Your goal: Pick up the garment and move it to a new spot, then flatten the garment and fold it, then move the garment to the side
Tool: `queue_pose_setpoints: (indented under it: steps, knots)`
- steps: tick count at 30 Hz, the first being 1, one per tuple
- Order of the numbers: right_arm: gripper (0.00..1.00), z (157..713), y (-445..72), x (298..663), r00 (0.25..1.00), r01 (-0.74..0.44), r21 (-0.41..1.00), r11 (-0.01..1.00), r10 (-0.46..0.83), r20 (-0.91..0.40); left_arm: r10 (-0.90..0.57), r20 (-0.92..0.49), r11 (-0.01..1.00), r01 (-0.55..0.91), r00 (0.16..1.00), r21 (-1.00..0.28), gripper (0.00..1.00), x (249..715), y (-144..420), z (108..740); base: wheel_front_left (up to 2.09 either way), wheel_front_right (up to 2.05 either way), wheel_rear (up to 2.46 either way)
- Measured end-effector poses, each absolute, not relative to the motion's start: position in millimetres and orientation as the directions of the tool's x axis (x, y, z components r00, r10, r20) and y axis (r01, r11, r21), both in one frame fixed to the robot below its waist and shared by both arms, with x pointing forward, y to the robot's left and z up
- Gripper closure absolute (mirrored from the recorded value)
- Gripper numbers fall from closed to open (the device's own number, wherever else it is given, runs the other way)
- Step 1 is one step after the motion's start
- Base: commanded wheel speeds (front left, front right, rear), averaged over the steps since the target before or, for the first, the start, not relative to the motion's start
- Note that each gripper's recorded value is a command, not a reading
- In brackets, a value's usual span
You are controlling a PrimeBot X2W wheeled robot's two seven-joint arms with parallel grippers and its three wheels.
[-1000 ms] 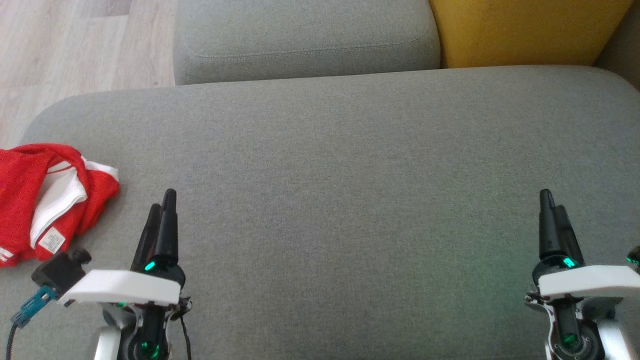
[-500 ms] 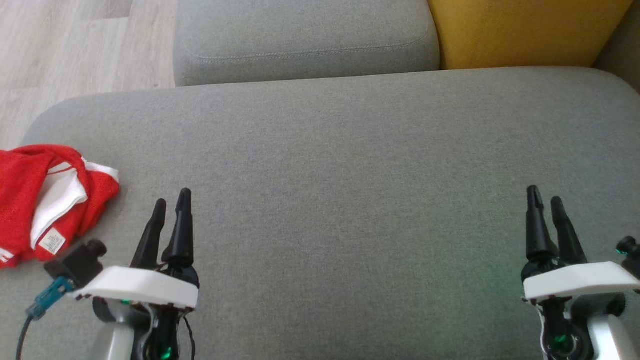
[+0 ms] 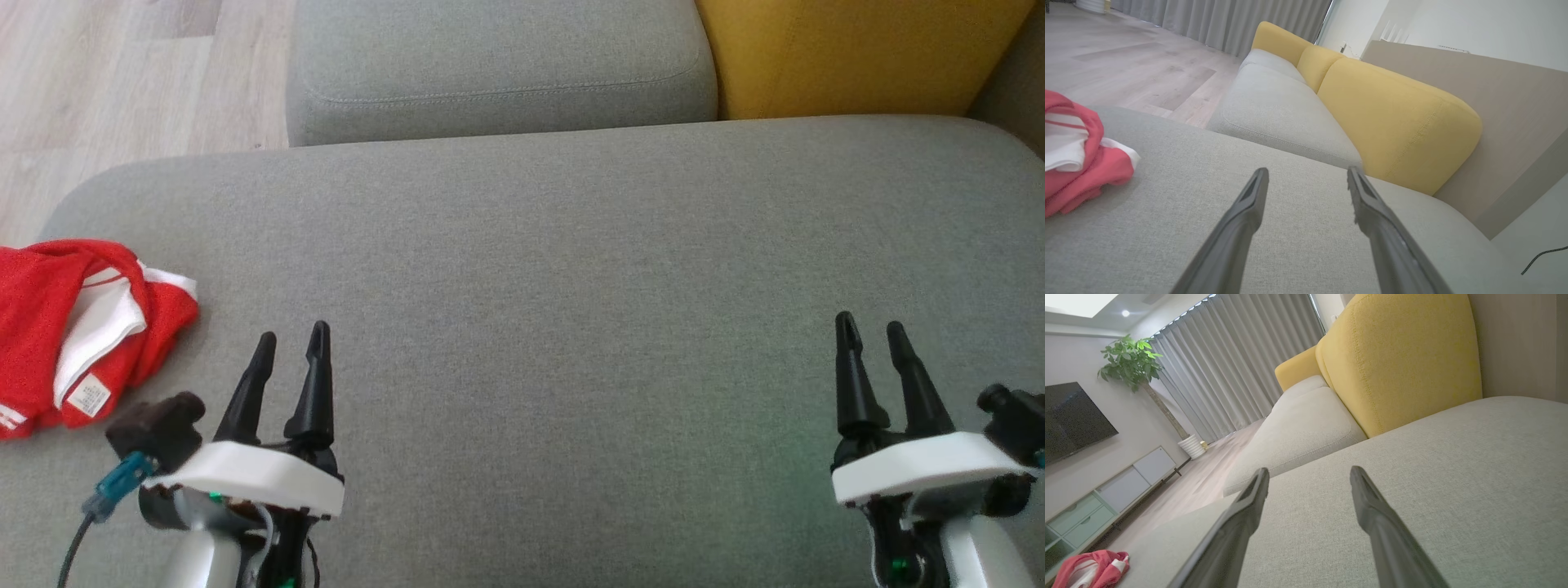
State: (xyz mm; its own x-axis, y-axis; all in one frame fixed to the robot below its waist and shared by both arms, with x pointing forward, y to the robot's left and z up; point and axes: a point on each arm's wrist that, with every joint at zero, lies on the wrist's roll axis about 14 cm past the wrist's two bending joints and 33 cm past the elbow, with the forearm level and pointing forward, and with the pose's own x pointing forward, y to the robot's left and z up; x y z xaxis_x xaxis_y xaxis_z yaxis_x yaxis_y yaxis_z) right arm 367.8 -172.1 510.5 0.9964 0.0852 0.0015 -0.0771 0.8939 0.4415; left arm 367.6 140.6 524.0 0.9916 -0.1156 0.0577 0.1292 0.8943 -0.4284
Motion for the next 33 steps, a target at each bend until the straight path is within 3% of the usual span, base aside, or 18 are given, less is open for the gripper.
queue_pose_setpoints:
  steps: [33]
  knots:
    - [0.00,494.3,-160.0,357.0,0.990,-0.131,0.071,0.989,0.135,-0.046,-0.149,0.046,0.987,0.152,0.988,-0.054,0.00,350.4,128.9,503.0,0.00,0.00,0.00]
